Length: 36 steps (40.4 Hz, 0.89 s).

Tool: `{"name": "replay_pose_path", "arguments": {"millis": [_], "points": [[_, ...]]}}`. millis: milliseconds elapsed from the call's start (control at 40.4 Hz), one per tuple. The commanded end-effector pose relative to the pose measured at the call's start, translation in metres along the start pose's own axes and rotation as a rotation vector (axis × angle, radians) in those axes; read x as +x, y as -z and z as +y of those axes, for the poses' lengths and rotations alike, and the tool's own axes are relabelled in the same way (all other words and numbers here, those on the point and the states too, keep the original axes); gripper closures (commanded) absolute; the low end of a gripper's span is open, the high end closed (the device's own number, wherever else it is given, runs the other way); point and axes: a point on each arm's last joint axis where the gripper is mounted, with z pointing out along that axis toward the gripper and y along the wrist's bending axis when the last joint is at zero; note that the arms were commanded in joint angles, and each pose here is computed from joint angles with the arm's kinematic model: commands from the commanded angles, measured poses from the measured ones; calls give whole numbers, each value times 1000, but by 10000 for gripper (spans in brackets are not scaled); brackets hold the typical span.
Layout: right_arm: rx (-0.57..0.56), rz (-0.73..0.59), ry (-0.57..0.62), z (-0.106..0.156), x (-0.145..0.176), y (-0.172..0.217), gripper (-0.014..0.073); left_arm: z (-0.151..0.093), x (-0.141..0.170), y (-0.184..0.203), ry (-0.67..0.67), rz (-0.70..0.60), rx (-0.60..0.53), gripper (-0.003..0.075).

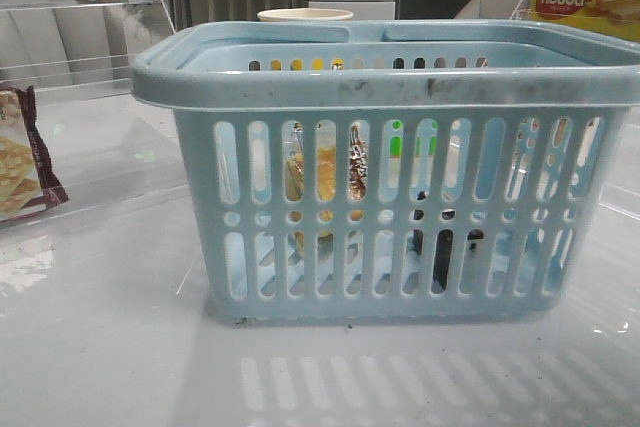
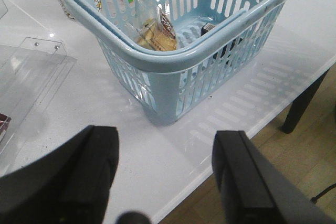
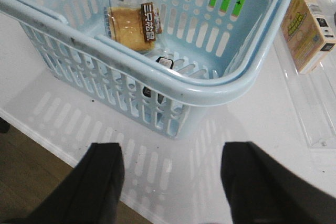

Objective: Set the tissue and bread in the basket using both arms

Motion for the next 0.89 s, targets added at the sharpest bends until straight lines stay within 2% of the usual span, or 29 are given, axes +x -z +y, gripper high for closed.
{"name": "replay_pose_path", "arguments": {"millis": [0,173,371,519,865], "points": [[18,-94,15,-2,-13,5,160,1,-14,5,11,-104,-5,270],[18,-94,15,-2,-13,5,362,1,-14,5,11,-104,-5,372],[18,-95,15,-2,-13,5,506,1,-14,5,11,-104,-5,544],[18,-96,15,-2,-13,5,540,1,-14,5,11,-104,-5,631],[18,-94,15,-2,-13,5,540,1,-14,5,11,-104,-5,629]]}}
